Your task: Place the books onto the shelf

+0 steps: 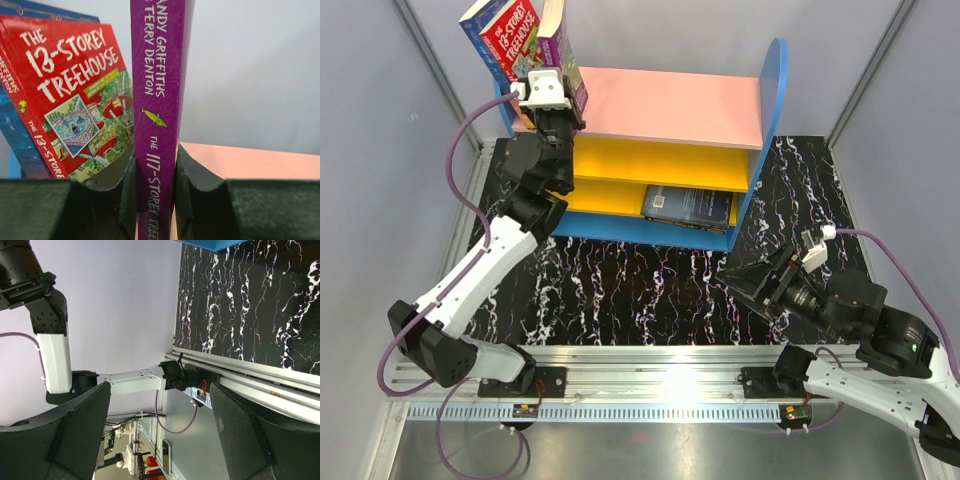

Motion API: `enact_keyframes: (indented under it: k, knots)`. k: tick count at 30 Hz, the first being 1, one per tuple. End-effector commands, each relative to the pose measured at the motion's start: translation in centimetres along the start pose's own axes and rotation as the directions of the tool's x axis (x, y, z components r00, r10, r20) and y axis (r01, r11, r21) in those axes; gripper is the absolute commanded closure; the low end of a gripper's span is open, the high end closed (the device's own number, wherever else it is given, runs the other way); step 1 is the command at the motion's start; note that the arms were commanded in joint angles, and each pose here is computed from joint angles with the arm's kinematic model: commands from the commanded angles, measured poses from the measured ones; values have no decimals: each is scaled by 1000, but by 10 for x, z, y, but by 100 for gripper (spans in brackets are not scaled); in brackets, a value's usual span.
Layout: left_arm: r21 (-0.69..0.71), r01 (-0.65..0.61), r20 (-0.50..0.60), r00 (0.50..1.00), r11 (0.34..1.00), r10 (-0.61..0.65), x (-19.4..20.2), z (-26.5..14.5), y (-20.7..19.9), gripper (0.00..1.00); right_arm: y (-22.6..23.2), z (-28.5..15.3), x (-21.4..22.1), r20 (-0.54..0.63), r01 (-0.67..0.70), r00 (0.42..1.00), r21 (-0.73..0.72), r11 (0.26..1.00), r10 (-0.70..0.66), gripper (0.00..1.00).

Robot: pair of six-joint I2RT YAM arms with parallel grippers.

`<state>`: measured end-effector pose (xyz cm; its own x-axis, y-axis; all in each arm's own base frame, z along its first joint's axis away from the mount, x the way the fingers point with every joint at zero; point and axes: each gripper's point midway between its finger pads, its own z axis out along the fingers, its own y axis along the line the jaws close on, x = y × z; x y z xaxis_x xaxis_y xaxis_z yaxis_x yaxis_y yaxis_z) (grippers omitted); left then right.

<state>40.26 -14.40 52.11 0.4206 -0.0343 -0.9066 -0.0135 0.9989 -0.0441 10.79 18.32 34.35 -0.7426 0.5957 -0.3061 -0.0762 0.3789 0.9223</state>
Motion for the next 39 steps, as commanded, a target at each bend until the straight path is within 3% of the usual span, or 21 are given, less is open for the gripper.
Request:
enact_keyframes:
  k: [1, 12, 24, 25, 26, 30, 39]
  knots:
    - [-101, 118, 143, 984, 988, -103, -47, -2, 33, 92, 11, 1, -10, 48, -23, 999, -38, 999, 25, 13]
    - [-121, 131, 77, 990, 984, -122, -31, 2, 48, 57, 7, -2, -10, 53, -37, 998, -39, 999, 39, 15]
    - [-139, 102, 63, 994, 985, -94, -37, -2, 56, 48, 2, -1, -8, 50, -61, 997, -51, 997, 64, 16]
    - [-145, 104, 63, 993, 984, -95, -38, -2, 57, 32, 1, -2, -8, 52, -63, 997, -51, 997, 66, 16]
    - [-151, 101, 56, 994, 983, -93, -36, -2, 58, 22, 1, -2, -8, 53, -67, 996, -53, 996, 69, 16]
    - [-186, 96, 43, 995, 978, -89, -39, -3, 65, 1, -1, -4, -8, 57, -73, 995, -57, 996, 77, 16]
    - [-204, 89, 38, 996, 975, -82, -45, -7, 71, 1, -2, -5, -8, 57, -75, 995, -60, 995, 79, 16]
